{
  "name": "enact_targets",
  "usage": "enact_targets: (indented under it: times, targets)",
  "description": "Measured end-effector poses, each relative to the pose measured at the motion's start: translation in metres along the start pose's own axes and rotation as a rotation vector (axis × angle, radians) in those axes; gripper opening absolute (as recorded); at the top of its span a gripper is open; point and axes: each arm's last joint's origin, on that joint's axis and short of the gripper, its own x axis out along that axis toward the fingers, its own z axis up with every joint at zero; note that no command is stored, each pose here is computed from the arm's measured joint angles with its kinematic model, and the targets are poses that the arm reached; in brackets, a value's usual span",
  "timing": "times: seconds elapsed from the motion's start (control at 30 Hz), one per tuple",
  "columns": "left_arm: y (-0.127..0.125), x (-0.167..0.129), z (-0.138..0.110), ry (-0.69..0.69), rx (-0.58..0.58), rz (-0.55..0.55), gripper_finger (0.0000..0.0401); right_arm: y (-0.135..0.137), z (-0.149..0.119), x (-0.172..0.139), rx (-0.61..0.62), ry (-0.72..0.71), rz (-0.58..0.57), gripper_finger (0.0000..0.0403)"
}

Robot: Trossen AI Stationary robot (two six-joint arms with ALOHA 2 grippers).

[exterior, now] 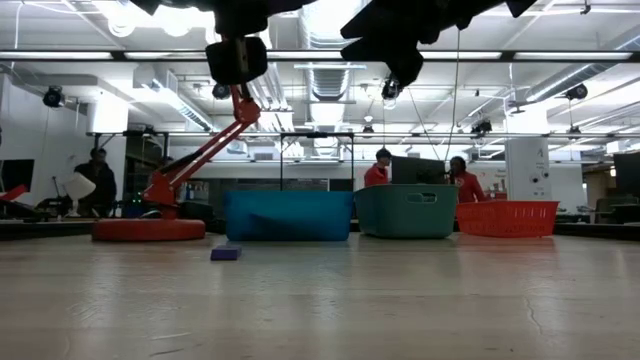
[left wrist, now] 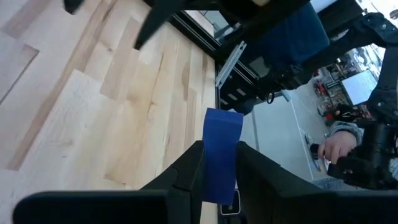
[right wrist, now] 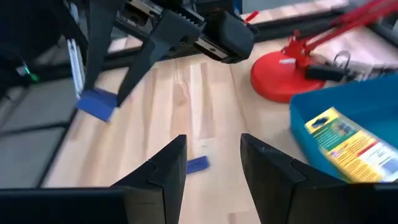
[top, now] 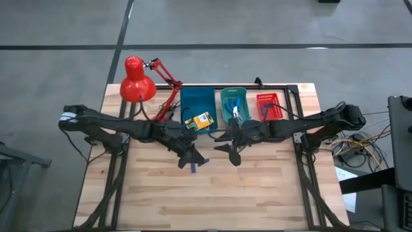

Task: Pick & Place School Supplies
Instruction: Put the blue eraser into the red bin

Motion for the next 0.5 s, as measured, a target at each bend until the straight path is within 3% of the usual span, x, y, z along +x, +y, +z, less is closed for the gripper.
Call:
enact_targets:
  times: [0.1,0.33,0.4,0.5]
  targets:
    - [-0.002,0.002,-0.003,0.011,-0.006,-0.003,0.0083,0.001,-0.001,0.000,-0.163,0.000,-0.017,0.0146]
    - [-0.006,0.004,-0.008,0.033,0.003,-0.021,0.0083,0.018,-0.005,-0.001,-0.850,-0.006,0.038,0.0146]
    - [-0.006,0.004,-0.007,0.030,0.002,-0.020,0.0083,0.021,-0.007,0.000,-0.963,-0.005,0.044,0.0146]
    - [-0.007,0.004,-0.007,0.028,-0.007,-0.024,0.0083,0.021,-0.008,0.001,-1.030,-0.005,0.047,0.0146]
